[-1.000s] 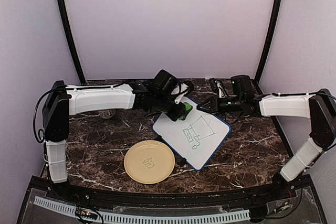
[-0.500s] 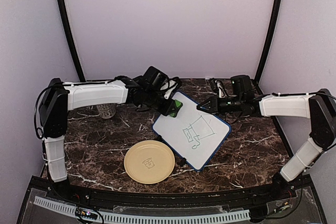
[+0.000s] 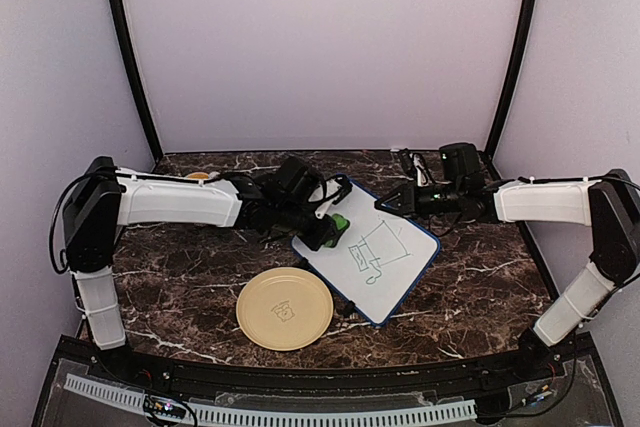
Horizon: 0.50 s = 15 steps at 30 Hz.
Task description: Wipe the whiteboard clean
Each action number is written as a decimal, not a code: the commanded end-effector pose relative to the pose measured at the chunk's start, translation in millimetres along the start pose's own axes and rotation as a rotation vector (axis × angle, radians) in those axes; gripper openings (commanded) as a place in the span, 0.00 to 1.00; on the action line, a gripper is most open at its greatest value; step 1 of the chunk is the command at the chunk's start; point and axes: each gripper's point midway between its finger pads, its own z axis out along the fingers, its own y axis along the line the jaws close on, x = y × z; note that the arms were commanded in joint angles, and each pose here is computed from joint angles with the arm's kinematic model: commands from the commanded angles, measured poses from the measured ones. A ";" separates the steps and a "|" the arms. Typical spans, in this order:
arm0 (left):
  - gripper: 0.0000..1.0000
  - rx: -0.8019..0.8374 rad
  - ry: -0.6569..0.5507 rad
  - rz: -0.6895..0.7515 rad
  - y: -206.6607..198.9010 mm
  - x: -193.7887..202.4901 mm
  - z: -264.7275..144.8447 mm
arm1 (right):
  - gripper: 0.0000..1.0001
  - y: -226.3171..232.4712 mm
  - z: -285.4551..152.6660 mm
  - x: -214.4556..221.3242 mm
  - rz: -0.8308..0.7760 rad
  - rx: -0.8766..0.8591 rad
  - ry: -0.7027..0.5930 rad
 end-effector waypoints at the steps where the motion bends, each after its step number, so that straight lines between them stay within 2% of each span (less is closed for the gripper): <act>1: 0.02 0.114 0.152 0.102 -55.8 69.6 13.6 | 0.00 -5.1 4.9 13.4 -0.012 0.004 0.046; 5: 0.02 0.139 0.170 0.132 -73.4 83.5 13.9 | 0.00 -6.1 6.0 13.3 -0.009 0.003 0.047; 9: 0.02 0.120 0.164 0.136 -71.6 81.8 13.9 | 0.00 -7.0 6.5 13.1 -0.008 0.003 0.048; 15: 0.02 -0.015 0.095 0.081 -28.2 38.8 8.2 | 0.00 -6.7 6.9 13.4 -0.008 -0.001 0.051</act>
